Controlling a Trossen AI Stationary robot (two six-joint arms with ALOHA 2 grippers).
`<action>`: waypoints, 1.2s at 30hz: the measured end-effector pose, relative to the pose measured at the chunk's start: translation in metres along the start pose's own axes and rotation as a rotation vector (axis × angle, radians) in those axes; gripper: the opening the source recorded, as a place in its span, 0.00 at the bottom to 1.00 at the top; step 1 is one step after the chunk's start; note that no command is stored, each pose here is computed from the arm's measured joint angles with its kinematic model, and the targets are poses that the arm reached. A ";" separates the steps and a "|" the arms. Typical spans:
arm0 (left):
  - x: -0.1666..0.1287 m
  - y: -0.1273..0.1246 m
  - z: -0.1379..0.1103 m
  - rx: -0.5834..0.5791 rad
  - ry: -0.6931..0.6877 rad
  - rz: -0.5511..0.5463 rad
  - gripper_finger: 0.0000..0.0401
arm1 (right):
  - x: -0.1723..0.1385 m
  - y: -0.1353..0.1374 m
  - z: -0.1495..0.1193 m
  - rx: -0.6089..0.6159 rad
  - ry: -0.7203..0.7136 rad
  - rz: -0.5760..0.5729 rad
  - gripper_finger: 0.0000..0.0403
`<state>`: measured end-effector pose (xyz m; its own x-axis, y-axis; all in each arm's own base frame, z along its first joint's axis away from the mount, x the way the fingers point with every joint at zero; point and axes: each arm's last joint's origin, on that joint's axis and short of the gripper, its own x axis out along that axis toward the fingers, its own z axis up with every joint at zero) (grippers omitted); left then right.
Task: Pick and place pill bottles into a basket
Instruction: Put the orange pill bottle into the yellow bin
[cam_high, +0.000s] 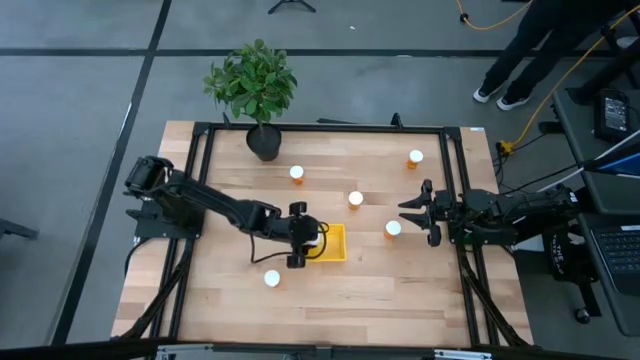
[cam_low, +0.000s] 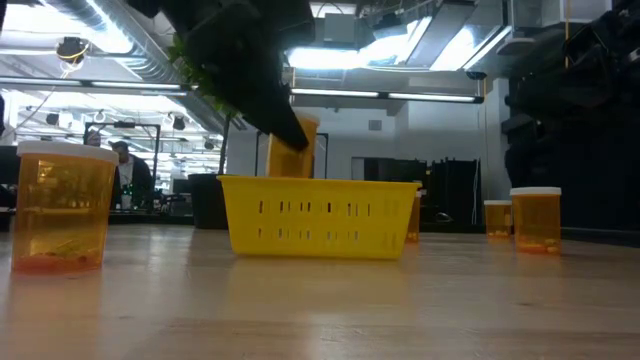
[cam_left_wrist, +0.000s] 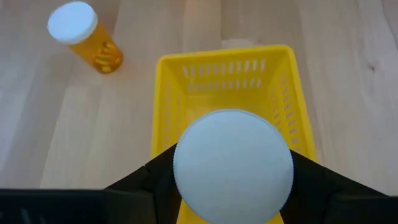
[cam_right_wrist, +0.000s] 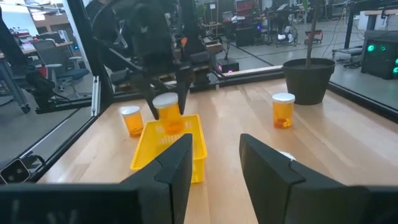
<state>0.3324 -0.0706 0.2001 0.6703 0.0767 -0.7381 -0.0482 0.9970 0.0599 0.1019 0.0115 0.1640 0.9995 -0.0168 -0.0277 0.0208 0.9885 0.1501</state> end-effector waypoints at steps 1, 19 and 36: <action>0.000 0.001 0.000 -0.001 0.000 -0.004 0.50 | 0.000 0.000 0.000 0.000 0.003 0.000 0.34; 0.002 0.001 0.003 0.004 -0.085 -0.036 0.51 | 0.000 0.001 -0.001 0.024 0.018 0.050 0.34; 0.018 0.016 -0.033 -0.033 -0.054 -0.042 0.49 | 0.000 0.002 -0.001 0.025 0.019 0.053 0.34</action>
<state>0.3188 -0.0530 0.1656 0.7110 0.0354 -0.7023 -0.0431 0.9990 0.0067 0.1019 0.0132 0.1631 0.9986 0.0380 -0.0376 -0.0308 0.9839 0.1760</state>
